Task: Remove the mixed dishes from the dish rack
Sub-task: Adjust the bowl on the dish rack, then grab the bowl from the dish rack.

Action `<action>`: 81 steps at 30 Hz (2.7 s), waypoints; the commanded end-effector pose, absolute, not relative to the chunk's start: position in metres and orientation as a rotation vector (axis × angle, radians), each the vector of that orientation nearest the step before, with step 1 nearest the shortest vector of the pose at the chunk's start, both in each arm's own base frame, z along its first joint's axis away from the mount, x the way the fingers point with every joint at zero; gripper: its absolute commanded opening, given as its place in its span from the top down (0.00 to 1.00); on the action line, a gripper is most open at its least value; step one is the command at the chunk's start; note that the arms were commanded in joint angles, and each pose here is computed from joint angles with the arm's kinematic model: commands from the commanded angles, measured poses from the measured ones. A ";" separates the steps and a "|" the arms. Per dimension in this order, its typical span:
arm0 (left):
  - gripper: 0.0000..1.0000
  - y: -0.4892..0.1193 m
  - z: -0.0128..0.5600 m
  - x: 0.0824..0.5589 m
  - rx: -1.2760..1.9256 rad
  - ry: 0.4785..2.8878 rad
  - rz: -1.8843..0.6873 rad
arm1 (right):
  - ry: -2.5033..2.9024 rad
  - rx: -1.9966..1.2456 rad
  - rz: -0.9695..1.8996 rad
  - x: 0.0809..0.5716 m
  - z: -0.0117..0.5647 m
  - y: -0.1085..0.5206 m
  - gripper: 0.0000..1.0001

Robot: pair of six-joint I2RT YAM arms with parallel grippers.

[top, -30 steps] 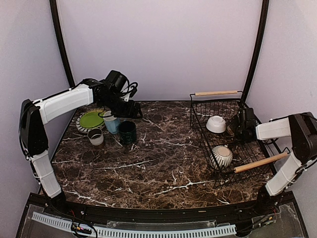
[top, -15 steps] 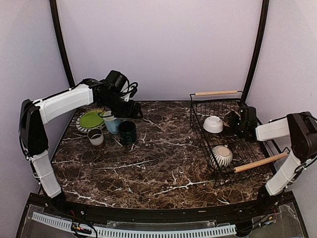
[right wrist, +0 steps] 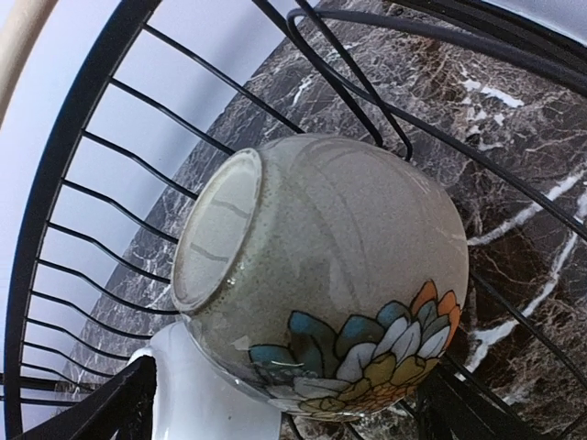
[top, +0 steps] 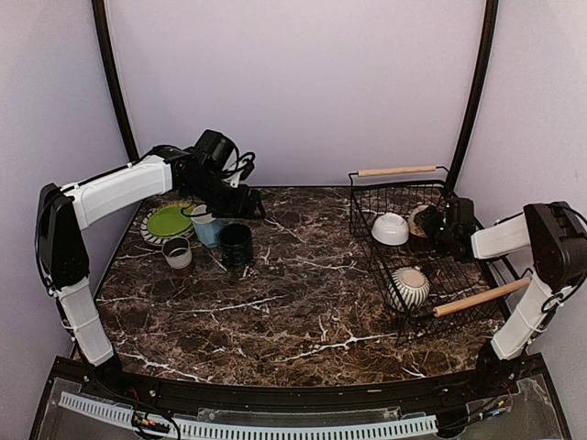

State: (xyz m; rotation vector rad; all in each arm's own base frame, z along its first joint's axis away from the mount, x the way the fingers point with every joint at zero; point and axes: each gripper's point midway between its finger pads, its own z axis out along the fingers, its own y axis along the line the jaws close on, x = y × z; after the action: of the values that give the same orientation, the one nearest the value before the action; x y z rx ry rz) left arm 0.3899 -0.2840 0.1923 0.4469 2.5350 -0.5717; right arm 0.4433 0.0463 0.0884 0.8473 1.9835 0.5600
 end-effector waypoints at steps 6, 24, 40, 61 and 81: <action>0.24 -0.279 0.218 0.387 0.421 2.487 -0.617 | 1.730 0.702 0.779 0.477 0.187 0.067 0.06; 0.24 -0.280 0.217 0.387 0.414 2.491 -0.642 | 1.754 0.897 0.892 0.512 0.161 0.069 0.14; 0.24 -0.280 0.213 0.388 0.406 2.502 -0.649 | 1.862 0.899 0.820 0.529 0.132 0.068 0.45; 0.24 -0.277 0.217 0.389 0.406 2.486 -0.630 | 1.847 0.480 0.771 0.511 0.206 0.086 1.00; 0.22 -0.301 0.243 0.376 0.464 2.377 -0.892 | 1.774 -0.991 0.538 0.336 0.311 0.271 0.99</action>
State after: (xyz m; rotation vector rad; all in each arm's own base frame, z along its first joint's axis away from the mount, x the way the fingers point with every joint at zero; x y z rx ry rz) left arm 0.3859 -0.2940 0.2182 0.4466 2.4476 -0.7515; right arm 0.3795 0.2489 0.3013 -0.6390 1.8932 0.6523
